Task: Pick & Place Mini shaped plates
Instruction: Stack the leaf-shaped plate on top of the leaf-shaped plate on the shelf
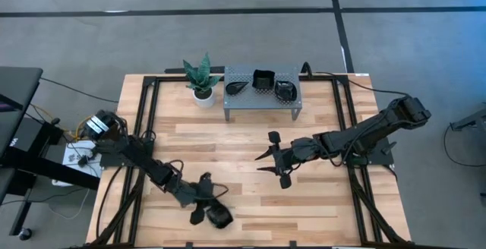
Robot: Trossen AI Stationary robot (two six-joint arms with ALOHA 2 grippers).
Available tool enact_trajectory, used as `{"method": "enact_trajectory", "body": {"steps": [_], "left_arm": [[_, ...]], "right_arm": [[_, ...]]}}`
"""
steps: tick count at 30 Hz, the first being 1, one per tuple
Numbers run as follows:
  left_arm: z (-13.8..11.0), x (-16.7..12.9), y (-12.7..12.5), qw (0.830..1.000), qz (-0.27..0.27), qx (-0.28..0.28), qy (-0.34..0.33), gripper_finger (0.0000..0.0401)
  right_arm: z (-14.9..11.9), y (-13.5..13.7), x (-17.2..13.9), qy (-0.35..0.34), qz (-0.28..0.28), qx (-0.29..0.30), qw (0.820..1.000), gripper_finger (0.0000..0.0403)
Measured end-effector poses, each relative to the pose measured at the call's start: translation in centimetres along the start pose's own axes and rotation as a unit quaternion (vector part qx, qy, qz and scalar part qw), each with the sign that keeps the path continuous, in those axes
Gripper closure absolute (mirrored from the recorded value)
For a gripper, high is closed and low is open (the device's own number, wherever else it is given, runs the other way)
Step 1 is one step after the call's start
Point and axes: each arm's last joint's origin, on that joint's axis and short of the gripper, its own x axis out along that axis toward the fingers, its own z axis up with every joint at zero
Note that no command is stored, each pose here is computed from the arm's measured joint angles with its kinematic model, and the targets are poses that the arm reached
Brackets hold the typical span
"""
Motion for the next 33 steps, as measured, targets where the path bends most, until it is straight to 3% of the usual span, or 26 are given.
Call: {"method": "enact_trajectory", "body": {"steps": [4, 7, 11, 15, 17, 19, 22, 27, 33], "left_arm": [[2.3, 0.1, 2.4, 0.996, 0.057, 0.058, -0.043, 0.0394], [4.0, 0.5, 5.8, 0.993, 0.098, 0.049, -0.051, 0.0393], [6.0, 0.4, 10.7, 0.987, 0.144, -0.026, -0.068, 0.0385], [7.6, -0.3, 14.7, 0.966, 0.180, -0.144, -0.115, 0.0386], [8.3, -0.7, 16.0, 0.963, 0.147, -0.190, -0.125, 0.0390], [9.0, -1.0, 16.8, 0.966, 0.100, -0.197, -0.135, 0.0393], [10.1, -1.2, 16.9, 0.971, 0.049, -0.184, -0.147, 0.0392], [11.6, -1.1, 16.3, 0.979, 0.005, -0.140, -0.150, 0.0388], [12.7, -1.1, 15.8, 0.980, -0.055, -0.130, -0.140, 0.0393]], "right_arm": [[0.4, 0.1, 0.0, -0.024, 0.030, -0.032, 0.999, 0.0247], [0.6, 0.2, 0.0, -0.038, 0.045, -0.035, 0.998, 0.0242], [0.5, 0.2, 0.0, -0.032, 0.046, -0.036, 0.998, 0.0244], [0.1, 0.1, 0.0, -0.012, 0.047, -0.037, 0.998, 0.0252], [-0.2, 0.0, 0.0, 0.001, 0.047, -0.037, 0.998, 0.0256], [-0.4, -0.2, 0.1, 0.009, 0.046, -0.037, 0.998, 0.0259], [-0.6, -0.4, 0.1, 0.018, 0.043, -0.036, 0.998, 0.0264], [-0.7, -0.5, 0.1, 0.019, 0.042, -0.035, 0.998, 0.0269], [-0.7, -0.5, 0.1, 0.024, 0.044, -0.036, 0.998, 0.0270]]}}
